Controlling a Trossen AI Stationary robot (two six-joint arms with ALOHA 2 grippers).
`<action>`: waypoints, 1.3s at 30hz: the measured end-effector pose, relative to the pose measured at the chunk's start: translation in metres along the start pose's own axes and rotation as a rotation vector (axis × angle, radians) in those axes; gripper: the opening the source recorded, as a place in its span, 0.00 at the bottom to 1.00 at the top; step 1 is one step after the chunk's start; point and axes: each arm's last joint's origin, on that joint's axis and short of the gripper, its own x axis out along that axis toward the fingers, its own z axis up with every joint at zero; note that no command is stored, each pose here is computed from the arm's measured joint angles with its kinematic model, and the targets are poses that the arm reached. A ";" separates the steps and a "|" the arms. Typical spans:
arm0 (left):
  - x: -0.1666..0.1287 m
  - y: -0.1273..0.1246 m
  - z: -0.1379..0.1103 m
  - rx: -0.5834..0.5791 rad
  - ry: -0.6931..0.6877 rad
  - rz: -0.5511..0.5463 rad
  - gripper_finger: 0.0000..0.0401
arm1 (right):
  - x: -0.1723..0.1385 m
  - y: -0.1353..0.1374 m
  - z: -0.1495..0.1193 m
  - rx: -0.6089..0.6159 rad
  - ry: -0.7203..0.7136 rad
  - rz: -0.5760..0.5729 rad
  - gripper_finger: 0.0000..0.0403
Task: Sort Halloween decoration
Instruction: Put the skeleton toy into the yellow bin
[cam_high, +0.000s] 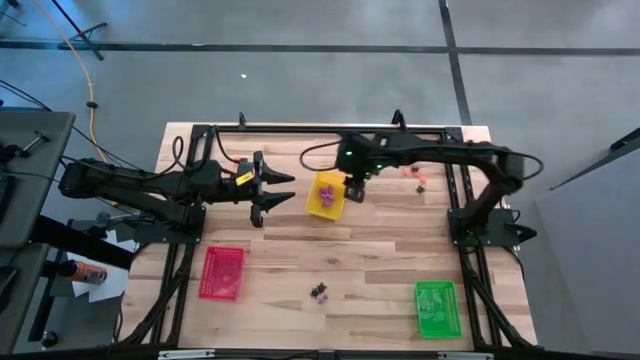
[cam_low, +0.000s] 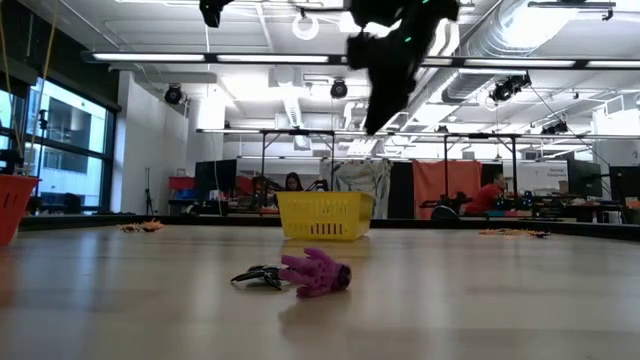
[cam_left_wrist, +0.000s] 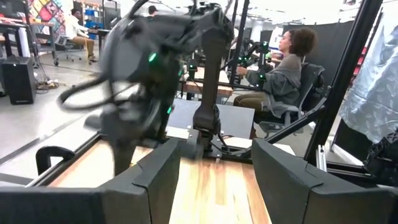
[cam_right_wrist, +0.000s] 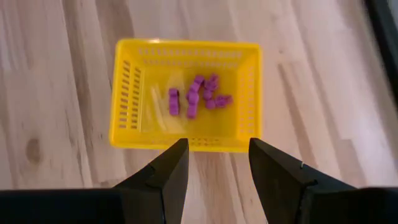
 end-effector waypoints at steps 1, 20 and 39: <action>0.000 0.000 0.000 0.000 0.000 0.000 0.47 | -0.008 0.001 -0.007 0.014 -0.009 -0.006 0.40; 0.000 0.000 0.000 -0.009 -0.004 0.000 0.47 | -0.092 0.036 -0.097 0.343 -1.007 0.218 0.40; 0.000 0.002 -0.002 -0.004 0.014 0.045 0.47 | -0.104 0.043 -0.089 0.263 -1.188 0.249 0.40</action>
